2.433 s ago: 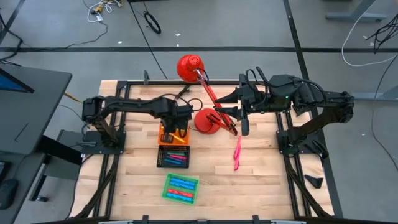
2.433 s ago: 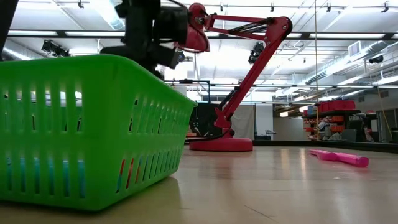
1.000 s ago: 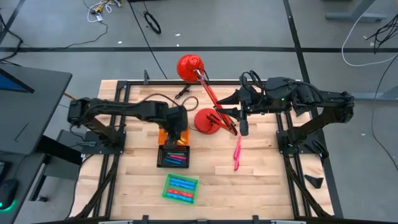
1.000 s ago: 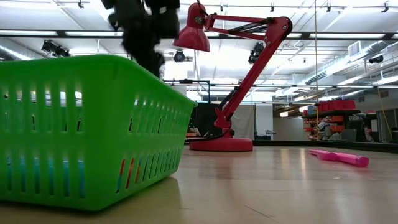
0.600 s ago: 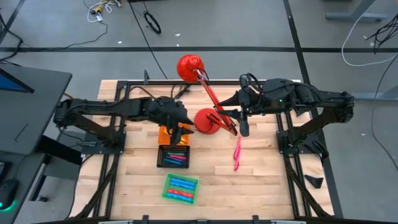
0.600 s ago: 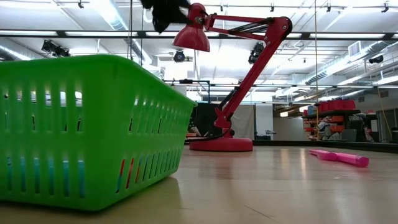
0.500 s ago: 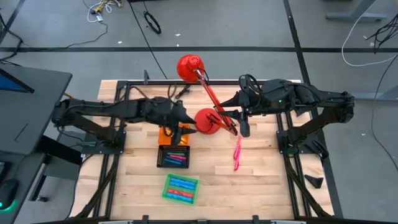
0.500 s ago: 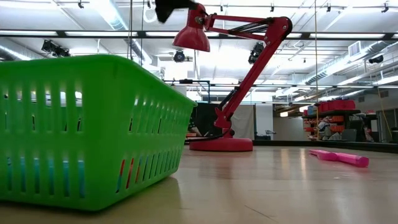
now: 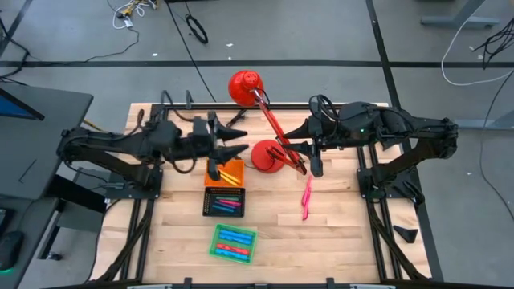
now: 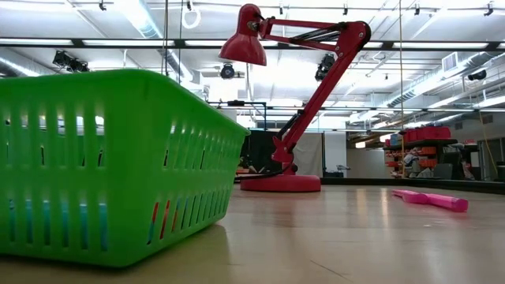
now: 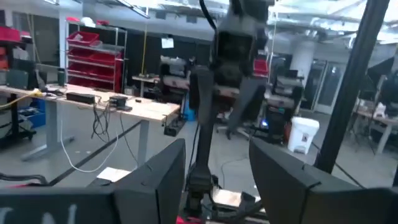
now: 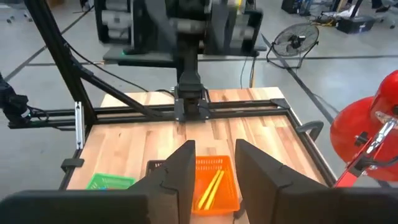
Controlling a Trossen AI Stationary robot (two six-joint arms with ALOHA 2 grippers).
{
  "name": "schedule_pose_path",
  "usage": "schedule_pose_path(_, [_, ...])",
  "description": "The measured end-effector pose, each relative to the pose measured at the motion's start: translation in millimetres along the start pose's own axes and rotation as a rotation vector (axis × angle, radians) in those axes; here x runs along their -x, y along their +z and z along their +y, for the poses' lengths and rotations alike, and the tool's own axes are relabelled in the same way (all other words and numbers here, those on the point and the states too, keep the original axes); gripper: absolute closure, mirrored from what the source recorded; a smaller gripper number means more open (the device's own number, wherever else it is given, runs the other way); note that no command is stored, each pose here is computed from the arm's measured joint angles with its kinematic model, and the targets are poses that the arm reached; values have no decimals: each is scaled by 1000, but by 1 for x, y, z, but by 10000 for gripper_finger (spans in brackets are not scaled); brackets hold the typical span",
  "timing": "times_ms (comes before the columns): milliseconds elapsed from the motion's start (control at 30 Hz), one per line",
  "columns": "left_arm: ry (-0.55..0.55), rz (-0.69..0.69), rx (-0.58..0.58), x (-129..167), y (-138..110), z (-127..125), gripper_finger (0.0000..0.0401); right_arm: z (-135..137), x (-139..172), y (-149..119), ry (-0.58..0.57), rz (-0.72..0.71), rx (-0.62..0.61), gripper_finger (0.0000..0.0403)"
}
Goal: Pick & Place Markers
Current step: Put the right pink pen into the orange bin
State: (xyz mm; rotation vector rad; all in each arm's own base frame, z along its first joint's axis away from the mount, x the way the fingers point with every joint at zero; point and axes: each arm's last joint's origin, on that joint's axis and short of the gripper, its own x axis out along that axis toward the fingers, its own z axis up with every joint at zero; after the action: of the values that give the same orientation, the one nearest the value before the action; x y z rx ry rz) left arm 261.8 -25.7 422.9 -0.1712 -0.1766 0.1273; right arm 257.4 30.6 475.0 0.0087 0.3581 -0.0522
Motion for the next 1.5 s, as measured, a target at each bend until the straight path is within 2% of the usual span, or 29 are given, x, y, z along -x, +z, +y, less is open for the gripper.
schedule_pose_path(67, [1, -9, 5, 1, 3, 0, 218, 1, 0, -2, 46, 24, -1, 286])
schedule_pose_path(167, [-19, -5, 17, 4, 5, -1, 218, 6, 1, -5, 188, 56, 18, 274])
schedule_pose_path(267, [-54, 16, 37, 5, 5, -1, 218, 9, 2, -10, 286, 110, 28, 242])
schedule_pose_path(333, [-69, 47, 45, 4, 1, -2, 218, 8, 3, -15, 292, 160, 54, 213])
schedule_pose_path(500, [-77, 126, 66, 5, -6, -1, 218, 13, 7, -29, 349, 270, 308, 146])
schedule_pose_path(600, [-66, 170, 81, 6, -10, -1, 218, 15, 6, -37, 410, 344, 367, 128])
schedule_pose_path(800, [-60, 186, 91, 6, -12, 0, 218, 17, -1, -52, 475, 498, 439, 128])
schedule_pose_path(1067, [-57, 183, 93, 6, -11, 1, 218, 16, -1, -55, 470, 527, 472, 137])
schedule_pose_path(1333, [-57, 183, 90, 6, -11, 1, 218, 12, 7, -66, 469, 675, 498, 137])
schedule_pose_path(1500, [-58, 184, 79, 6, -11, 1, 218, 11, 8, -67, 456, 687, 552, 137])
